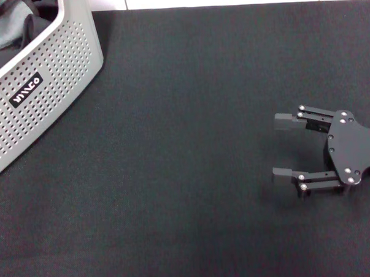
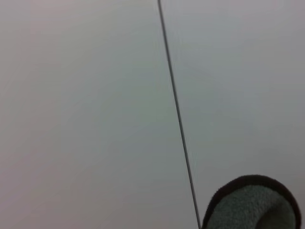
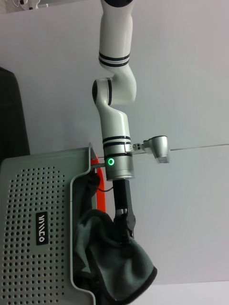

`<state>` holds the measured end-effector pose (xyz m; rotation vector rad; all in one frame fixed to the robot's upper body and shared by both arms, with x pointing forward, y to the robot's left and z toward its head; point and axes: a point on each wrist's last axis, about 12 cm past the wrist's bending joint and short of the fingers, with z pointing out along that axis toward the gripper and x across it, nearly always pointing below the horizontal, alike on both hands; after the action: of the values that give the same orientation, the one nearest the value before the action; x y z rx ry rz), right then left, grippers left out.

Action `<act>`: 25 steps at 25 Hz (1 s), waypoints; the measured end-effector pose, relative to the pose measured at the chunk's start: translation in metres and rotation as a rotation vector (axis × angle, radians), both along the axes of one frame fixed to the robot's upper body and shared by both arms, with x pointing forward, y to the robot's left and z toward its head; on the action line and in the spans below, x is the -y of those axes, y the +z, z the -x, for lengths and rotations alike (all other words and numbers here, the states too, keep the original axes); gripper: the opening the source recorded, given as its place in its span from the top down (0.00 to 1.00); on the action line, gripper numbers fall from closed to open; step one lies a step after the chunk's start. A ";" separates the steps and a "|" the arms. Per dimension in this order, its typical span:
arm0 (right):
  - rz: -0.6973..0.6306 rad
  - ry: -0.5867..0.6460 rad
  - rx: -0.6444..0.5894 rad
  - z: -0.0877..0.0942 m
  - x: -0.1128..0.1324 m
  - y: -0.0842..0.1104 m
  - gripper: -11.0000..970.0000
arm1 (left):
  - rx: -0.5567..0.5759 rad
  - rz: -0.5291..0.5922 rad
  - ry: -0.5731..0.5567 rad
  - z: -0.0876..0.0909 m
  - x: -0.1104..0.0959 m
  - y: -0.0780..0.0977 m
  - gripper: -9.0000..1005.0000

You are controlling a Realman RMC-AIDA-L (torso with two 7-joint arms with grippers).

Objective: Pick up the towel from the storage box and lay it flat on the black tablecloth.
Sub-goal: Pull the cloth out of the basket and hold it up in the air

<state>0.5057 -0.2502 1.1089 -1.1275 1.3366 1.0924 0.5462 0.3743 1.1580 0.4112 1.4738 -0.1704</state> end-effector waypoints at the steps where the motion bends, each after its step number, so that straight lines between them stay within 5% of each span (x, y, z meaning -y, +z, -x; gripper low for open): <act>1: -0.001 0.003 0.000 0.000 0.000 0.000 0.10 | 0.000 0.004 0.000 0.001 -0.001 0.000 0.91; 6: -0.006 0.002 0.001 0.000 0.000 0.001 0.10 | 0.034 0.133 -0.051 0.007 0.002 0.004 0.93; 13: -0.070 0.010 0.031 -0.001 0.000 0.012 0.10 | 0.169 0.342 -0.403 0.036 0.023 0.029 0.96; 14: -0.080 0.015 0.040 -0.002 -0.001 0.015 0.10 | 0.214 0.388 -0.521 0.046 0.031 0.036 0.96; 25: -0.188 0.065 0.129 -0.007 -0.012 0.056 0.10 | 0.248 0.458 -0.805 0.057 0.073 0.041 0.96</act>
<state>0.5131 -0.2381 1.1652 -1.0881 1.0797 1.1469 0.4890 0.3012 1.1991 0.6031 0.9182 -1.0380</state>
